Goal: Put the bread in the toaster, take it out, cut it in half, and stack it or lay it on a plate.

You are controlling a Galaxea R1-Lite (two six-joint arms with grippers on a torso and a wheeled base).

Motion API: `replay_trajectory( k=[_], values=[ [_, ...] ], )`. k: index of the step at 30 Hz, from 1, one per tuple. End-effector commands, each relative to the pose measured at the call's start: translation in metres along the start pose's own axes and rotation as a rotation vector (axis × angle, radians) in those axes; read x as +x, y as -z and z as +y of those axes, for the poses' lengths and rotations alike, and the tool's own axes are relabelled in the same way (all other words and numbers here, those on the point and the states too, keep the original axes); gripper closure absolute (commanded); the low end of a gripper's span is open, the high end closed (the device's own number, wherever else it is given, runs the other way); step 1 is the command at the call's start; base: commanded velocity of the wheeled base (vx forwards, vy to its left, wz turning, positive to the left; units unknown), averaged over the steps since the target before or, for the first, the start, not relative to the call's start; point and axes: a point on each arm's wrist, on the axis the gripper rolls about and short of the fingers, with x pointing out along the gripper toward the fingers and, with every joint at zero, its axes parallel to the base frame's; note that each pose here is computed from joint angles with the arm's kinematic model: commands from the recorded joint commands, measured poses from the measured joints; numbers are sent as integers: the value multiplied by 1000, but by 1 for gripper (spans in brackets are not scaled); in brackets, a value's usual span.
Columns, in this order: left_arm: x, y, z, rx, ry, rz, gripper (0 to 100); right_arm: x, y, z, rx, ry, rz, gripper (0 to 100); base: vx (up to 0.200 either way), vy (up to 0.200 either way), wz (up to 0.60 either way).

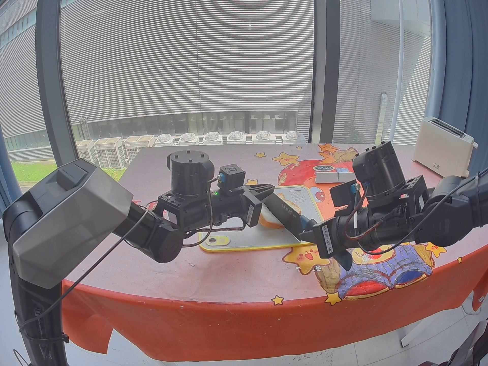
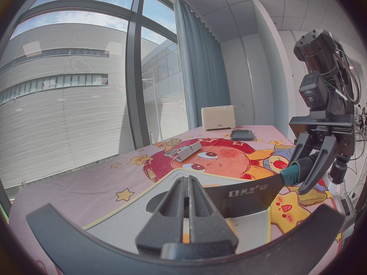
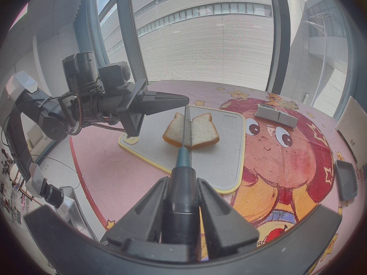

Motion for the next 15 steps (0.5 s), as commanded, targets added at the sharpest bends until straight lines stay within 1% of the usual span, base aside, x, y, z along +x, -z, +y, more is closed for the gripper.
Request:
replay_trajectory(
  k=[1,6,13,14,15],
  values=[
    [1,-6,2,10,-13,-24,100,8,3,0,0,5,23,100,0,0,0],
    [2,-8,-1,12,-10,-28,100,5,2,0,0,2,17,100,0,0,0],
    [0,-3,-5,5,-1,-6,100,-10,-2,0,-2,-4,-20,100,0,0,0],
    [1,0,-10,1,10,4,100,-14,-3,1,-2,-5,-31,100,0,0,0],
    [1,0,-10,2,12,4,100,-14,-3,1,-2,-5,-31,100,0,0,0]
  ],
)
